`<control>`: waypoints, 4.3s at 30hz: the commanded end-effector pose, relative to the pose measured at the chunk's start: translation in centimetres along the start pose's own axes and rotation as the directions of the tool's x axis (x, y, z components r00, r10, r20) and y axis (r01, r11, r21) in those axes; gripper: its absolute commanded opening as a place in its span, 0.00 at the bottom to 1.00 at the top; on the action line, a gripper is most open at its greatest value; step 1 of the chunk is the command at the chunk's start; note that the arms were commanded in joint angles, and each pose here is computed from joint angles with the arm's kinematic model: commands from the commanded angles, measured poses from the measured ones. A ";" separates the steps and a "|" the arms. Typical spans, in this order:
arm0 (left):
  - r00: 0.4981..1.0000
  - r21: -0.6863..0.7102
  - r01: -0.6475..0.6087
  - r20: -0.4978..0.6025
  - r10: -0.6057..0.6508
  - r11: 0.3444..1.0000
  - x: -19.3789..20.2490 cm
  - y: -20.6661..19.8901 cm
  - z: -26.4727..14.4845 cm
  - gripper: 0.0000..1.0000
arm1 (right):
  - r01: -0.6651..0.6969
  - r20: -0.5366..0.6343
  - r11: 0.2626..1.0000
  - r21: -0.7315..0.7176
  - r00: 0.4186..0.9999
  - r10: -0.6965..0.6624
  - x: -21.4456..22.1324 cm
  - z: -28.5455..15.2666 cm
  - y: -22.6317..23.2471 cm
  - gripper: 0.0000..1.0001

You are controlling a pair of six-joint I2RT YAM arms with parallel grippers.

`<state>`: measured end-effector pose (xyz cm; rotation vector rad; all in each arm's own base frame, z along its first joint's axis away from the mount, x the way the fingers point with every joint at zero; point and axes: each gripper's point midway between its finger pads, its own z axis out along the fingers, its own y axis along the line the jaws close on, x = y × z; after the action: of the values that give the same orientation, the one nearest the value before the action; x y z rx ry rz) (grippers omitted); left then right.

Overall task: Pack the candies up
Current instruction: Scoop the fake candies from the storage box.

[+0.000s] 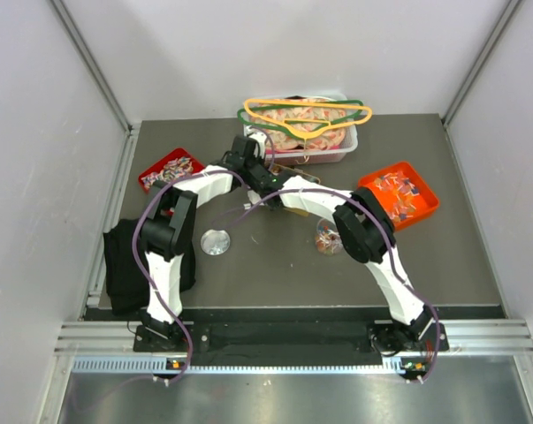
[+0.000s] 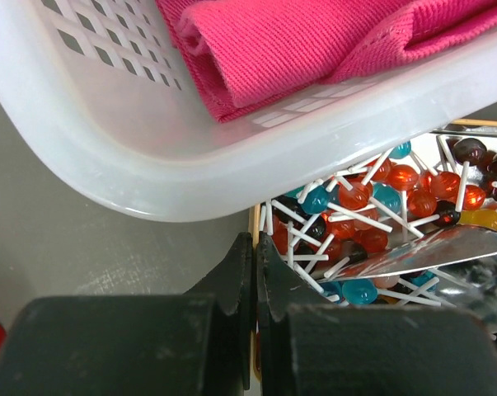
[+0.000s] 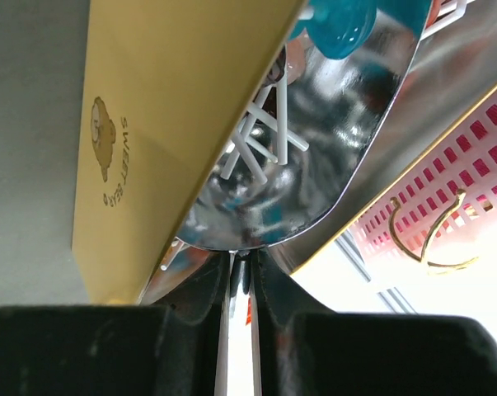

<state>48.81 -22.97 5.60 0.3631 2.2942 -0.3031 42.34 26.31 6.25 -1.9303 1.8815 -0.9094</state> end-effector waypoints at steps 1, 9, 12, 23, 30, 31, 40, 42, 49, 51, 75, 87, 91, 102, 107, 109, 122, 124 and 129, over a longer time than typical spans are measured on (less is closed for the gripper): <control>1.000 0.077 -0.004 0.022 0.003 0.997 -1.0 -4.3 -1.5 0.00 | -0.206 0.287 0.978 -0.024 0.936 0.204 -6.0 -1.7 -0.8 0.00; 0.999 0.102 0.042 0.002 -0.042 0.994 -0.7 -3.5 -0.6 0.00 | -0.249 0.294 0.969 0.009 0.926 0.235 -3.8 -2.5 -2.8 0.00; 0.998 0.124 0.068 -0.003 -0.068 0.990 -0.9 -3.1 -0.5 0.00 | -0.272 0.289 0.962 0.001 0.921 0.260 -3.2 -2.4 -3.1 0.00; 0.997 0.153 0.076 -0.014 -0.075 0.985 -0.6 -2.6 -0.6 0.00 | -0.361 0.351 0.932 -0.018 0.871 0.344 -3.0 -3.1 -4.2 0.00; 0.997 0.173 0.078 -0.018 -0.076 0.982 -0.5 -2.8 -0.6 0.00 | -0.448 0.379 0.894 0.004 0.828 0.413 -2.7 -3.4 -6.0 0.00; 0.997 0.179 0.078 -0.017 -0.076 0.981 -0.5 -2.9 -0.7 0.00 | -0.457 0.383 0.890 0.004 0.823 0.421 -2.6 -3.3 -6.1 0.00; 0.998 0.193 0.069 -0.021 -0.067 0.979 -0.4 -3.2 -0.8 0.00 | -0.523 0.430 0.852 -0.032 0.762 0.484 -3.0 -3.7 -7.1 0.00; 0.998 0.194 0.069 -0.024 -0.065 0.979 -0.3 -3.2 -0.8 0.00 | -0.543 0.439 0.839 -0.040 0.745 0.503 -3.0 -3.9 -7.3 0.00; 0.998 0.200 0.068 -0.028 -0.064 0.977 -0.1 -3.2 -0.9 0.00 | -0.592 0.391 0.801 0.091 0.761 0.518 -1.1 -3.8 -9.4 0.00; 0.998 0.199 0.064 -0.023 -0.060 0.978 -0.2 -3.2 -1.0 0.00 | -0.586 0.392 0.804 0.104 0.767 0.508 -0.9 -3.8 -9.7 0.00; 0.998 0.264 0.051 -0.039 -0.042 0.963 0.8 -4.2 -1.7 0.41 | -0.545 0.380 0.817 0.189 0.808 0.450 -2.2 -3.2 -10.2 0.00; 0.995 0.331 0.101 -0.017 -0.101 0.938 -1.2 -4.0 -2.7 0.71 | -0.573 0.368 0.809 0.131 0.786 0.497 -1.1 -3.0 -8.8 0.00; 0.994 0.352 0.107 -0.001 -0.114 0.930 -1.9 -4.0 -3.1 0.73 | -0.602 0.366 0.793 0.095 0.761 0.535 -0.3 -3.2 -8.9 0.00; 0.991 0.357 0.121 0.016 -0.136 0.926 -3.1 -3.6 -3.2 0.77 | -0.623 0.358 0.774 0.109 0.751 0.554 2.4 -4.7 -9.4 0.00; 0.988 0.361 0.134 0.029 -0.155 0.923 -3.7 -3.1 -3.4 0.79 | -0.634 0.360 0.765 0.109 0.743 0.564 3.6 -5.1 -9.6 0.00; 0.984 0.367 0.152 0.031 -0.175 0.918 -4.2 -2.8 -3.5 0.79 | -0.643 0.356 0.760 0.096 0.735 0.577 4.0 -5.0 -9.4 0.00; 0.973 0.375 0.175 0.076 -0.218 0.910 -6.3 0.3 -5.5 0.81 | -0.686 0.319 0.726 0.050 0.700 0.639 5.3 -3.9 -8.4 0.00; 0.971 0.370 0.178 0.082 -0.224 0.912 -6.5 0.8 -5.7 0.81 | -0.683 0.316 0.729 0.038 0.701 0.639 5.2 -3.8 -8.1 0.00; 0.968 0.374 0.183 0.096 -0.234 0.909 -7.1 1.3 -6.1 0.82 | -0.668 0.314 0.744 0.035 0.714 0.626 5.4 -3.7 -7.5 0.00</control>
<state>50.05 -23.96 12.02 0.2863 2.1599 -0.8440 43.22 27.28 9.92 -1.3811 1.9980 -0.3880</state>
